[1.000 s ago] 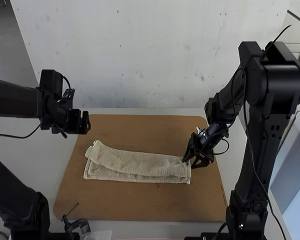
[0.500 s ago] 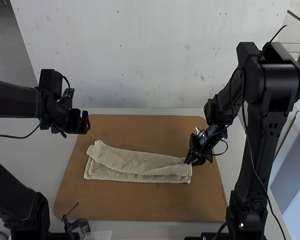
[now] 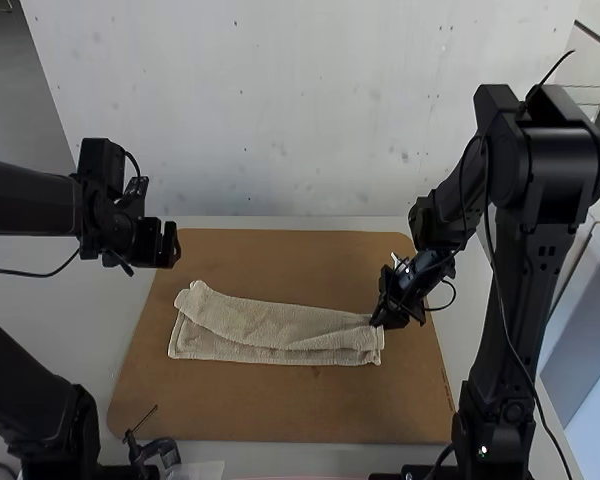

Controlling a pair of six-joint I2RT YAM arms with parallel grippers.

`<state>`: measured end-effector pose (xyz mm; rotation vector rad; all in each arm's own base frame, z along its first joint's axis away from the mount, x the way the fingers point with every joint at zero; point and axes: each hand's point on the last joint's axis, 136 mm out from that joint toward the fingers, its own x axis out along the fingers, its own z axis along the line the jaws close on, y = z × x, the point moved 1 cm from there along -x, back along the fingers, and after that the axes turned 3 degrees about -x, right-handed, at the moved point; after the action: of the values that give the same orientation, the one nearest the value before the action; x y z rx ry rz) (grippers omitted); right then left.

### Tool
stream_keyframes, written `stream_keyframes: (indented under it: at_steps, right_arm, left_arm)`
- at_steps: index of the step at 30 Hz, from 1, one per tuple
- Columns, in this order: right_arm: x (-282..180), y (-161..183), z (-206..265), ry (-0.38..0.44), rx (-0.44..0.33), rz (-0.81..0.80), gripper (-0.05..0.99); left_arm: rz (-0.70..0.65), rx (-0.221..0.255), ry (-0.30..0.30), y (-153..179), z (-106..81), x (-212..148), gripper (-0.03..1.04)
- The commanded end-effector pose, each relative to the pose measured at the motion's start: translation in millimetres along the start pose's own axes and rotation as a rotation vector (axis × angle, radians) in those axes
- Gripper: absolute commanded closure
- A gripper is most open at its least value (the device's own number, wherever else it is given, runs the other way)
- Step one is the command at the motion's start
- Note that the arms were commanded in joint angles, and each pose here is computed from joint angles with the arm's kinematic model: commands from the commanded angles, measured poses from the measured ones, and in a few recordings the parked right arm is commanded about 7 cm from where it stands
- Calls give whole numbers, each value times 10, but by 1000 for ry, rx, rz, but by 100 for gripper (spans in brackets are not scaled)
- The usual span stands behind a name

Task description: Fold the towel.

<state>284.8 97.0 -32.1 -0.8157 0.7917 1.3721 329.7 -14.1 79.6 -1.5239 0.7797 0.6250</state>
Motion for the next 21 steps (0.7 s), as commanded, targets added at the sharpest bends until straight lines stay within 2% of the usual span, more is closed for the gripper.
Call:
stream_keyframes:
  at_steps: [1,12,21]
  right_arm:
    - [-149,-115,-101,33,-15,-65,91]
    - [-433,-127,-425,79,6,-108,91]
    - [-702,7,-940,109,57,-148,91]
  left_arm:
    - [-36,11,-3,-126,10,-47,3]
    - [-34,17,9,-123,-52,-39,3]
    - [-27,23,19,-109,-109,-20,3]
